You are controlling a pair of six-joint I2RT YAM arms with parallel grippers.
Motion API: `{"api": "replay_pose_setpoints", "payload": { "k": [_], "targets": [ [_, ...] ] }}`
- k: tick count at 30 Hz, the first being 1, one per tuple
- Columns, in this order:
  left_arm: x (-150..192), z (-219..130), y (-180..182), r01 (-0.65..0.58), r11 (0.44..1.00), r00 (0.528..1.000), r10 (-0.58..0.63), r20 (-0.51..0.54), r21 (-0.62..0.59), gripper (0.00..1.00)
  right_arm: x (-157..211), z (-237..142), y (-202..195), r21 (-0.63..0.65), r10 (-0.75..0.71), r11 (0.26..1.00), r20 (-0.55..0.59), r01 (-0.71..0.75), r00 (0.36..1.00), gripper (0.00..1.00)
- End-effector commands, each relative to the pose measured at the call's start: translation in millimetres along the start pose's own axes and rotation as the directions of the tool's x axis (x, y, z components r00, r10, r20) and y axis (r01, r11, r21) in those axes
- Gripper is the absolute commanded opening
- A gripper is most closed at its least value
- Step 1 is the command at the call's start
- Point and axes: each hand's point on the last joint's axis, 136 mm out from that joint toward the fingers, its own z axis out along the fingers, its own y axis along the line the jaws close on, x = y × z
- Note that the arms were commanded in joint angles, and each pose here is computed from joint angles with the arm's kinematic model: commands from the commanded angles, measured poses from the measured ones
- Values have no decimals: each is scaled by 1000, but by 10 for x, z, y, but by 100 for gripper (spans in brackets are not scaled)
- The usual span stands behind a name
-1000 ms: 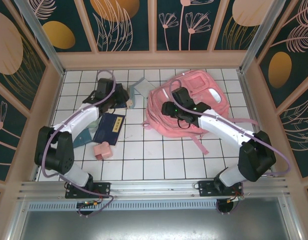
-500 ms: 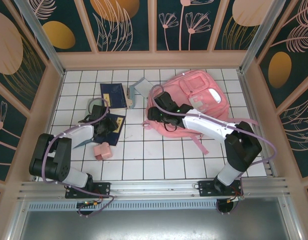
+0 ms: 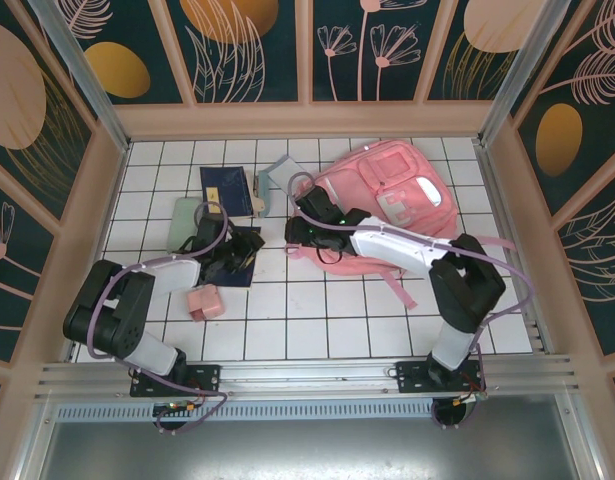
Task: Pack the student bag
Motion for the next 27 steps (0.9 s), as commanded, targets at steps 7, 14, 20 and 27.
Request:
{"api": "replay_pose_setpoints", "payload": {
  "k": [7, 14, 20, 27],
  "targets": [
    [-484, -457, 16, -132, 975, 976, 159, 147, -179, 52, 99, 331, 491, -122, -32, 992, -50, 26, 998, 52],
    [-690, -591, 542, -196, 907, 953, 267, 146, -374, 58, 363, 662, 734, -173, -62, 984, -129, 39, 990, 48],
    [-775, -590, 891, -217, 838, 941, 316, 122, -501, 61, 591, 974, 733, -144, -71, 989, -193, 43, 979, 47],
    [-680, -472, 1117, -200, 827, 956, 281, 78, -526, 63, 684, 1132, 741, -125, -85, 990, -211, 59, 974, 47]
  ]
}}
